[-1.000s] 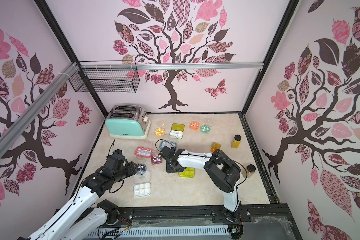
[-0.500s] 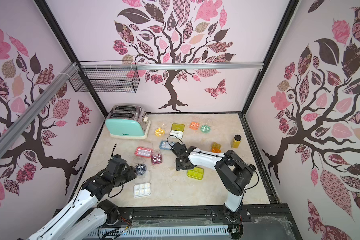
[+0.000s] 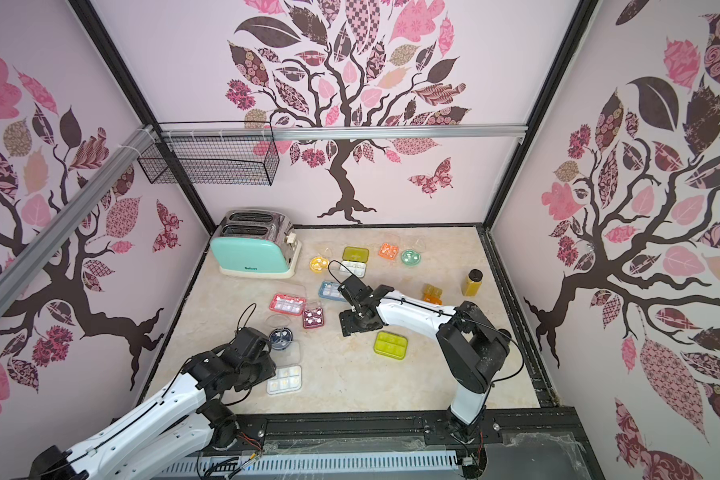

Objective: Close pillboxes
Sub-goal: Move the pillbox to the center of the board.

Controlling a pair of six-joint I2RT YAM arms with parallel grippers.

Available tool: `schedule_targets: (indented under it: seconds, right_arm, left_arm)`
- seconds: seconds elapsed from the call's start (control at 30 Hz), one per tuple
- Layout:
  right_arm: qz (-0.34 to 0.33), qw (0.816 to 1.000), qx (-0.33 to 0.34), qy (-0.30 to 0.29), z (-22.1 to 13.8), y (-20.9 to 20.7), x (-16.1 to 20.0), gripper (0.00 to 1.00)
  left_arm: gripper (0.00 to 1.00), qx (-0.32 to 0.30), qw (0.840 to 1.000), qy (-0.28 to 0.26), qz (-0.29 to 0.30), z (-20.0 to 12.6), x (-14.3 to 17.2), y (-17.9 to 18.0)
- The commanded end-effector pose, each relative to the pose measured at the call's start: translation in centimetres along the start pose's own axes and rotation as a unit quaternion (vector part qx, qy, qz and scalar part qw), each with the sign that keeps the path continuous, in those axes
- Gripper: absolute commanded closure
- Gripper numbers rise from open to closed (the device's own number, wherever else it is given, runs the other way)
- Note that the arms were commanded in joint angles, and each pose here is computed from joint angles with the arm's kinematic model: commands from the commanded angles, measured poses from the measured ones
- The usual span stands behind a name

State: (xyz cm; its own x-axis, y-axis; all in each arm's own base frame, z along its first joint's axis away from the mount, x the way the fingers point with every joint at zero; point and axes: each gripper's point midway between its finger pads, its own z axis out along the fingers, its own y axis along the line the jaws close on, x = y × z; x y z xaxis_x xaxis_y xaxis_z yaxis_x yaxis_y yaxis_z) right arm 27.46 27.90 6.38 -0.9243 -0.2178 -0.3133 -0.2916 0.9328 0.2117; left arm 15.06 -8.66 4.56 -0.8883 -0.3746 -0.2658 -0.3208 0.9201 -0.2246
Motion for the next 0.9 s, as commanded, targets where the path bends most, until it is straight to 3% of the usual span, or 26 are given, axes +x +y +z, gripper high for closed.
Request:
schedule_targets:
  seconds: [0.0,0.87]
  right_arm:
    - [-0.015,1.000,-0.019,-0.007,-1.0,0.6,0.0,0.23]
    - [-0.019,0.999,-0.022,-0.015,-0.9,0.3,0.3,0.23]
  left_arm:
    - [0.58,0.009,1.000,0.015,-0.002,0.1,0.7,-0.3]
    - [0.73,0.058,0.996,0.057,0.048,2.0,1.6,-3.3]
